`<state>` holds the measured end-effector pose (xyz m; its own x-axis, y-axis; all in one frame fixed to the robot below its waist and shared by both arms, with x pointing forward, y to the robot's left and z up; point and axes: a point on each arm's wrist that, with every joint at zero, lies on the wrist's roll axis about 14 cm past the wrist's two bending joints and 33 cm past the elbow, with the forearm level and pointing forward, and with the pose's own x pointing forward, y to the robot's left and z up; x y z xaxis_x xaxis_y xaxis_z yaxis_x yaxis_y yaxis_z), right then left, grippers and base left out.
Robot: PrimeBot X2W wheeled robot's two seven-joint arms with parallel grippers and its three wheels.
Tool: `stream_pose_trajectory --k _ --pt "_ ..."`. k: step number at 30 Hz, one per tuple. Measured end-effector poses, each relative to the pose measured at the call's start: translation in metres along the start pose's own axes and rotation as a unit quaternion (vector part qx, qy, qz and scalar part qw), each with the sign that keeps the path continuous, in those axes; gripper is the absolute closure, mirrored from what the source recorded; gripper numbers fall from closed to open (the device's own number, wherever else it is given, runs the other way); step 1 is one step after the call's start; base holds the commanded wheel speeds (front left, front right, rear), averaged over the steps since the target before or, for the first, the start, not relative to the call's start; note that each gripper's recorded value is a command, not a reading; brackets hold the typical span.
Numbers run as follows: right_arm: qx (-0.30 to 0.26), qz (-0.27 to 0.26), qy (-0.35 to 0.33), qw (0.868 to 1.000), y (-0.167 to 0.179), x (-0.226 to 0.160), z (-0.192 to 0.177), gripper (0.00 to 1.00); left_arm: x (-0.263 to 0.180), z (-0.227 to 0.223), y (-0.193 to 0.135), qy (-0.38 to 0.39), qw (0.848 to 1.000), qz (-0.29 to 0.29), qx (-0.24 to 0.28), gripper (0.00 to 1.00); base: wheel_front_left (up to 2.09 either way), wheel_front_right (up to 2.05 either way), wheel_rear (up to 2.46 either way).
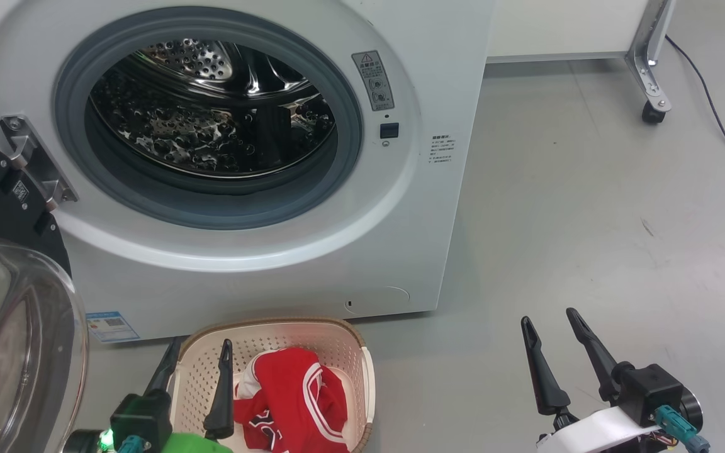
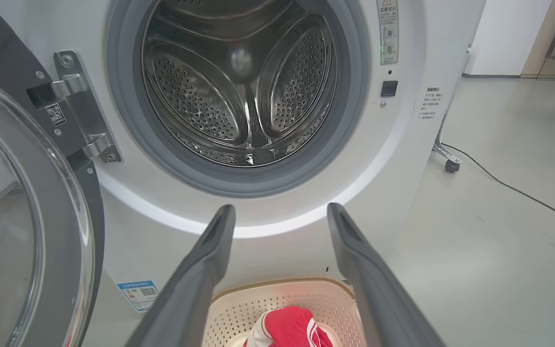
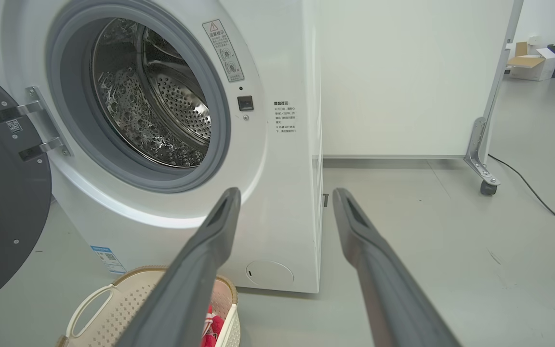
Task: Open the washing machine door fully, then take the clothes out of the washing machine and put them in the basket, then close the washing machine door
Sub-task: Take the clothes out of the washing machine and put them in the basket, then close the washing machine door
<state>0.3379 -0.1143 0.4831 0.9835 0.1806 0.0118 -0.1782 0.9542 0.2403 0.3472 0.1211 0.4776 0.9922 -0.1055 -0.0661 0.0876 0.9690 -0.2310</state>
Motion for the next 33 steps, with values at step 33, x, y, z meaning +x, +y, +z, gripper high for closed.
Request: stream_pose_trajectory --k 33 --pt "0.000 0.000 -0.008 1.000 0.0026 -0.0023 0.0047 0.00 -0.0086 0.0042 -0.0041 0.006 1.000 -0.003 0.016 0.00 -0.44 0.48 -0.04"
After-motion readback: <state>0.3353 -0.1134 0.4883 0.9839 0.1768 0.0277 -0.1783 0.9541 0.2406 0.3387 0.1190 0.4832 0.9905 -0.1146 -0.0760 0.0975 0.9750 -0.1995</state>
